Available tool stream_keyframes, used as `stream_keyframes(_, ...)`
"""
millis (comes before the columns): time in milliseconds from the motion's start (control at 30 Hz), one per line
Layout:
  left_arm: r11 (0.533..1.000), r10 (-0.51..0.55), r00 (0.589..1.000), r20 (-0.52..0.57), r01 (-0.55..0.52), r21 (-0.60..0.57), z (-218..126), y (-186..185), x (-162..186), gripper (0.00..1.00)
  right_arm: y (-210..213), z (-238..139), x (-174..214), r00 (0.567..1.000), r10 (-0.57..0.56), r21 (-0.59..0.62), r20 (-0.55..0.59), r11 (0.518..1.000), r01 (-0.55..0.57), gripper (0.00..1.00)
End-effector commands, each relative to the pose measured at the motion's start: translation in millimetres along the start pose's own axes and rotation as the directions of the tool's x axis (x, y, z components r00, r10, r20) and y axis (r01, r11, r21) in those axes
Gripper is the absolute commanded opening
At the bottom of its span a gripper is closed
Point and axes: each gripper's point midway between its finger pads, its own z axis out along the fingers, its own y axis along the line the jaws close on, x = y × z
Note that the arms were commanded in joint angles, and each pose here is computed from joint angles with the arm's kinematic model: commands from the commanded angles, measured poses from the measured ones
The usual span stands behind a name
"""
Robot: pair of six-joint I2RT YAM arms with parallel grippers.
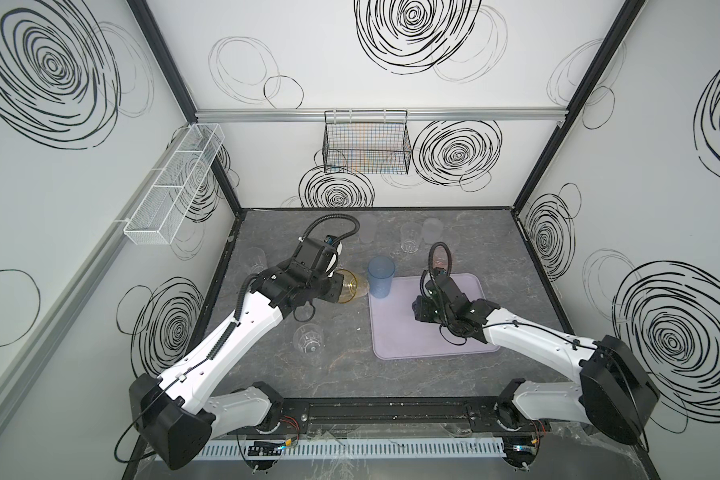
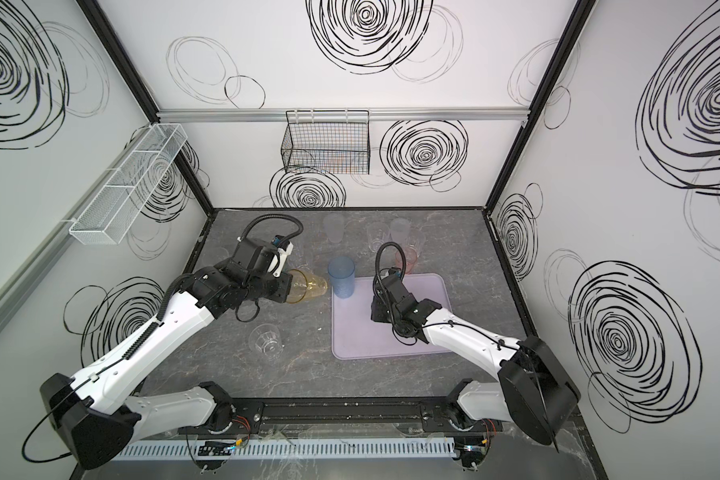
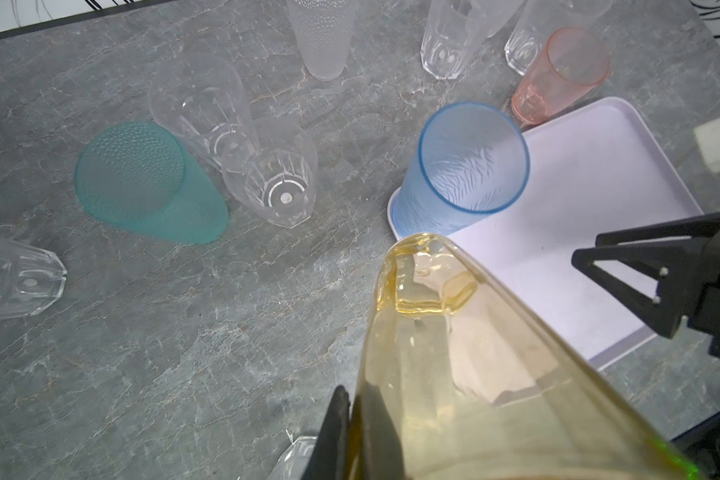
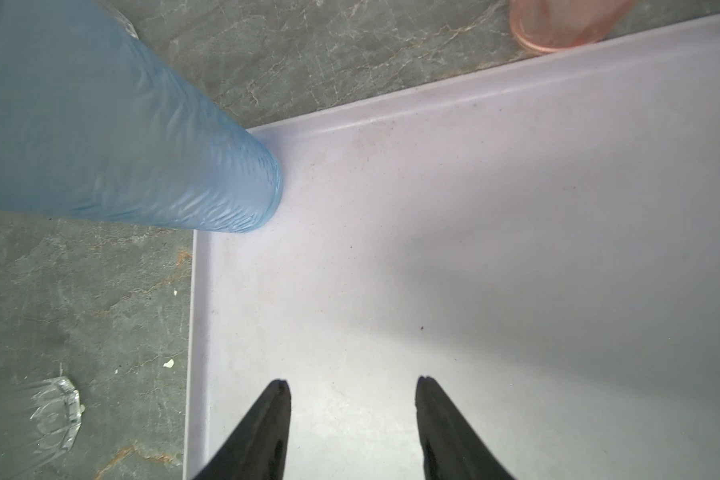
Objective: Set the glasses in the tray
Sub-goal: 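Lower the amber glass onto the tray beside the blue glass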
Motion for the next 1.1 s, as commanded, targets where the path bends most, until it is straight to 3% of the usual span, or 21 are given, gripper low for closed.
stream_keyframes(0,1.000,0.028,0.998,-0.048,-0.028,0.000,2.5,-5.7,16.4,0.00,-6.7,-5.1,6.5,1.000,0.018,0.003,0.002,1.000,-0.018,0.53)
stream_keyframes(167,0.993,0.116,0.985,-0.128,-0.115,0.016,19.7,-30.1,30.3,0.00,-9.7,-6.1,9.2,1.000,0.023,0.002,0.002,1.000,-0.023,0.53)
stream_keyframes(367,0.981,0.192,0.970,-0.152,-0.187,0.042,39.2,-55.7,19.5,0.00,-9.2,-1.4,10.0,1.000,0.015,0.005,-0.008,1.000,-0.015,0.53)
stream_keyframes(1067,0.935,0.352,0.890,-0.291,-0.351,0.060,111.4,-82.5,15.2,0.01,-11.5,19.5,28.4,0.997,0.022,0.002,-0.077,1.000,-0.022,0.53)
